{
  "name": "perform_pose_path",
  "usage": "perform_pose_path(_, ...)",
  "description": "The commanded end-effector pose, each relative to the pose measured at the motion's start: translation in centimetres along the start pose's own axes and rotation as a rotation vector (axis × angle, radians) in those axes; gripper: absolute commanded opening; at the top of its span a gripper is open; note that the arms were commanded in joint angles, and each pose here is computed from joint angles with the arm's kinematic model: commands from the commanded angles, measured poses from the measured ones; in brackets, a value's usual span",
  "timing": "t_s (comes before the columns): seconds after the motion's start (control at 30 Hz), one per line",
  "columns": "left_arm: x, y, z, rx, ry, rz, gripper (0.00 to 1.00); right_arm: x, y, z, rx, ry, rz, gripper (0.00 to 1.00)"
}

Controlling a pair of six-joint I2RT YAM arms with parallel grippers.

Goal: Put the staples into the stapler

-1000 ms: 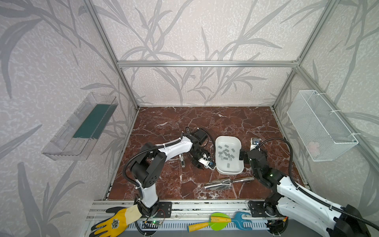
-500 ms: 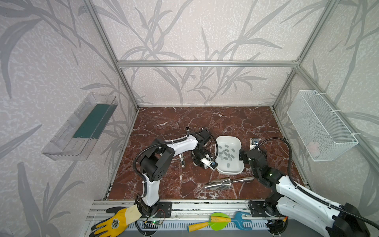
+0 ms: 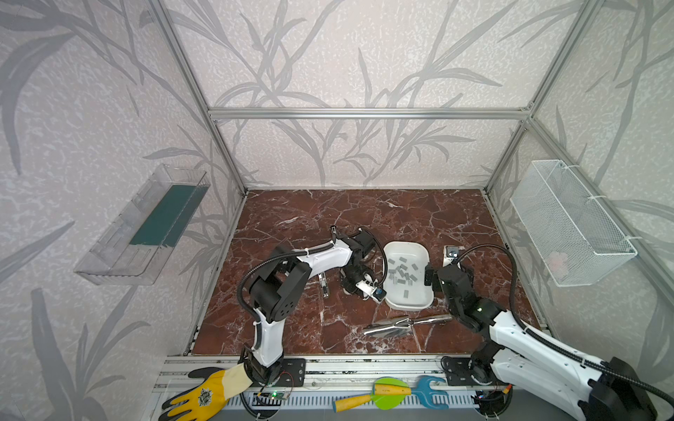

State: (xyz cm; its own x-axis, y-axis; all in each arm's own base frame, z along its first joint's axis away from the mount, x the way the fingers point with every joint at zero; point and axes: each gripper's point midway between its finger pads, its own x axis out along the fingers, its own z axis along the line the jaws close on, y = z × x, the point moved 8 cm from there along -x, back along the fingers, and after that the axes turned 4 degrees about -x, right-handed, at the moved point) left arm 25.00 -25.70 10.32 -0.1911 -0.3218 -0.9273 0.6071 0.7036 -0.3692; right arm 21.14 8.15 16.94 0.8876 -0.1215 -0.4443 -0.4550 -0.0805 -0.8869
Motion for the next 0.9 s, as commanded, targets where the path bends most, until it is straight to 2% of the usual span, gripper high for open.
perform_pose_path(0.0,-0.1,-0.2,0.1,0.008,0.018,0.0,0.21,-0.2,-1.2,-0.1,0.032,0.006,-0.036,1.0)
perform_pose_path(0.17,-3.0,-2.1,1.3,0.003,-0.014,-0.092,0.01,-0.4,-1.2,-0.3,0.037,0.008,-0.043,0.99)
perform_pose_path(0.37,-6.8,-4.4,1.9,0.018,-0.204,-0.202,0.0,-1.8,-1.9,-0.8,0.079,-0.053,-0.065,0.99)
perform_pose_path(0.47,-8.7,-5.2,1.9,0.022,-0.351,-0.23,0.0,-3.5,-2.8,-0.7,0.138,-0.186,-0.094,0.98)
perform_pose_path(0.67,-13.1,-6.4,1.7,0.017,-0.788,-0.312,0.0,-7.2,-4.3,0.5,0.36,-0.58,-0.18,0.87)
perform_pose_path(0.77,-14.8,-6.5,1.0,-0.012,-0.849,-0.292,0.0,-8.0,-5.5,1.6,0.532,-0.769,-0.23,0.86)
perform_pose_path(0.87,-15.1,-6.2,0.3,-0.027,-0.86,-0.264,0.0,-7.9,-7.3,2.7,0.621,-0.836,-0.201,0.86)
